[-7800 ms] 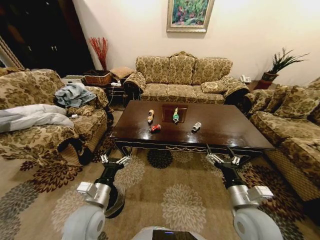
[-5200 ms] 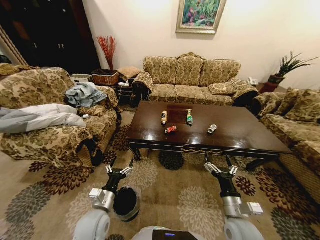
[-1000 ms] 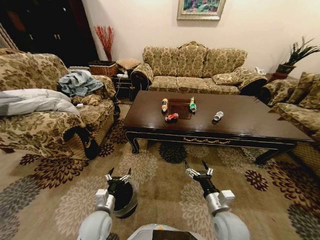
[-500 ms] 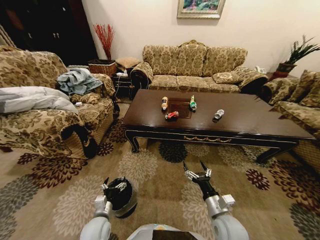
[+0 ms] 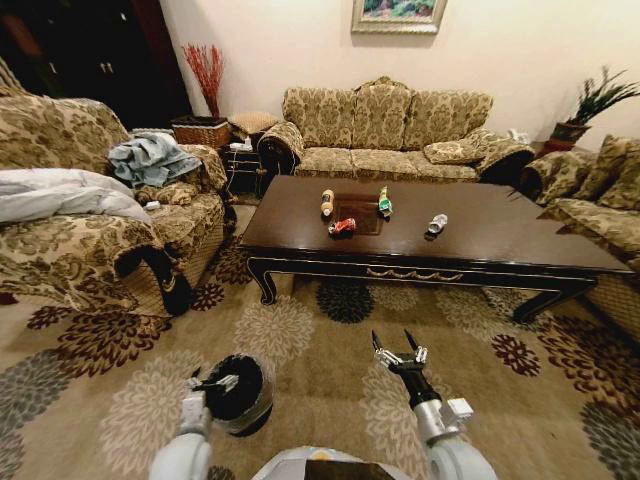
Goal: Move to the front of the table and place the trash on the table into the trash bin.
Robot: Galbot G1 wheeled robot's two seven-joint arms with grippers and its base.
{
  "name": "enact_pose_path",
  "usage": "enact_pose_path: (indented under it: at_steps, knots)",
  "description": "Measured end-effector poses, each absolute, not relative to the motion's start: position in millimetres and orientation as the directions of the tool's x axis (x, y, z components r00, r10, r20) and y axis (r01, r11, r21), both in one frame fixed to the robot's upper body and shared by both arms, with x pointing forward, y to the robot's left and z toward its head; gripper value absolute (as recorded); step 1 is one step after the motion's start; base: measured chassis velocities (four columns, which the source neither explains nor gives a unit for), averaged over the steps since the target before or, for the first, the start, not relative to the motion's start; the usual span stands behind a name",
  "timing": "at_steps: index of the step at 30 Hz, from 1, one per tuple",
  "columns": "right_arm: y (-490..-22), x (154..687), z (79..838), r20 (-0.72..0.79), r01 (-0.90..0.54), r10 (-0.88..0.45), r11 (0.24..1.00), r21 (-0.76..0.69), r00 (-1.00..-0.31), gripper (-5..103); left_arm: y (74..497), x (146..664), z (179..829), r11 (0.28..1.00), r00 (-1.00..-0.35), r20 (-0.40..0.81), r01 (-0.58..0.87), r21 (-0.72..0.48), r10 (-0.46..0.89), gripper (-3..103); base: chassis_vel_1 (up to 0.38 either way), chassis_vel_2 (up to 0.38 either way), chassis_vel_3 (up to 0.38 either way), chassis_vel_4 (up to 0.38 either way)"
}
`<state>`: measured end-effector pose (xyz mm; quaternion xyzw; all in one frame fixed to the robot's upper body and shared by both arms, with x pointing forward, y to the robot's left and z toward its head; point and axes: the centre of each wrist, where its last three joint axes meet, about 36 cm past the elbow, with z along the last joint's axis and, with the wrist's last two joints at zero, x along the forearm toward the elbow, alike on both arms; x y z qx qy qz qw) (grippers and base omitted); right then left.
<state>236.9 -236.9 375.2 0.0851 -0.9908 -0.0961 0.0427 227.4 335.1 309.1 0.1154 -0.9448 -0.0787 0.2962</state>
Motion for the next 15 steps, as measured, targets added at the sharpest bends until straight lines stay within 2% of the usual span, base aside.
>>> enact_pose_path:
  at_steps: [5, 15]
  knots:
    - [-238.7, 234.7, 369.6, 0.066, -0.146, -0.162, 0.969, 0.200, -0.985, 100, 356.5, 226.6, 287.8, 0.953, -0.771, 0.565, -0.194, 0.233, -0.295, 100, 0.000, 0.000, 0.000, 0.000]
    - [-242.7, 229.5, 364.2, 0.073, -0.119, -0.135, 0.973, 0.198, -0.988, 100, 364.2, 234.2, 265.5, 0.971, -0.695, 0.678, -0.185, 0.152, -0.239, 100, 0.000, 0.000, 0.000, 0.000]
